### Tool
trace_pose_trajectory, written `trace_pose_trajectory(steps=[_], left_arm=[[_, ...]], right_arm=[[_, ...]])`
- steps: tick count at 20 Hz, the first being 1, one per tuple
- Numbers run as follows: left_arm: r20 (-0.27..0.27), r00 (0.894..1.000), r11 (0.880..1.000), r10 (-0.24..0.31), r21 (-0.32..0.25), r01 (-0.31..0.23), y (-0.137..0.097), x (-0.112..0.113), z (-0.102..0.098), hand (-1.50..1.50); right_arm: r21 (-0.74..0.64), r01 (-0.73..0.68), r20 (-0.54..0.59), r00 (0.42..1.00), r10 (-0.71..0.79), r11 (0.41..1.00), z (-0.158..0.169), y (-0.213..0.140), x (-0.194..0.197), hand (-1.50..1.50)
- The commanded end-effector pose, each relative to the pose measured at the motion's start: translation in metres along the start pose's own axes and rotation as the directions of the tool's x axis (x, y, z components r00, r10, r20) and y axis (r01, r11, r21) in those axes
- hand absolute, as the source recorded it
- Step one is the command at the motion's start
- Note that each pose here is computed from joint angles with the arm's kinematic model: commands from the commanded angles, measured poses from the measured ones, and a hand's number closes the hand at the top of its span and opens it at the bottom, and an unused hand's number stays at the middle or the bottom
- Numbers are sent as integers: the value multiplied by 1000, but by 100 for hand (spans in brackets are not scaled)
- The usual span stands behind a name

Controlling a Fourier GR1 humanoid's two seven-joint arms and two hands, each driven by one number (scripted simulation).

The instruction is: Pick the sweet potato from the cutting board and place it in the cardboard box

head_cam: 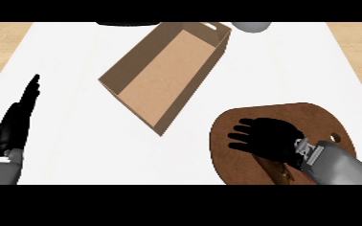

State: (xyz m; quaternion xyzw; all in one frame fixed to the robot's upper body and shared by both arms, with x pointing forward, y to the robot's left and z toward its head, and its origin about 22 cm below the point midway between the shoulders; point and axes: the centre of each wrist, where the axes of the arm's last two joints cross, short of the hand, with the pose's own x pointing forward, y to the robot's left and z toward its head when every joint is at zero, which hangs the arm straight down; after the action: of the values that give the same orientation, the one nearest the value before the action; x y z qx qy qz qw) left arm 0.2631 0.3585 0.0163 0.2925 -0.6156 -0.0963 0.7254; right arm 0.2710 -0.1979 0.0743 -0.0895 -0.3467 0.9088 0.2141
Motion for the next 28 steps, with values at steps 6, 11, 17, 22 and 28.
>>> trace_pose_trajectory(steps=[6, 11, 17, 22, 28], left_arm=[[7, 1000, 1000, 6, 1, -6, 7, 9, -1, 0], [11, 1000, 1000, 4, 19, -4, 6, -5, -4, 0], [4, 1000, 1000, 4, -6, -4, -15, -17, 8, 0], [5, 1000, 1000, -3, 13, 3, -8, -12, 0, 0], [18, 1000, 1000, 16, 0, -16, 3, 9, -1, 0]], right_arm=[[48, 12, 113, 993, -18, 999, 9, -2, 17, -150], [103, -59, 22, 998, 57, 993, 5, 27, 31, -150], [126, -34, -58, 997, 41, 991, -15, 34, 34, -150], [-51, -119, -40, 992, 117, 992, -29, 31, 40, 150], [-155, -179, -40, 984, 175, 971, -30, 50, 16, 150]])
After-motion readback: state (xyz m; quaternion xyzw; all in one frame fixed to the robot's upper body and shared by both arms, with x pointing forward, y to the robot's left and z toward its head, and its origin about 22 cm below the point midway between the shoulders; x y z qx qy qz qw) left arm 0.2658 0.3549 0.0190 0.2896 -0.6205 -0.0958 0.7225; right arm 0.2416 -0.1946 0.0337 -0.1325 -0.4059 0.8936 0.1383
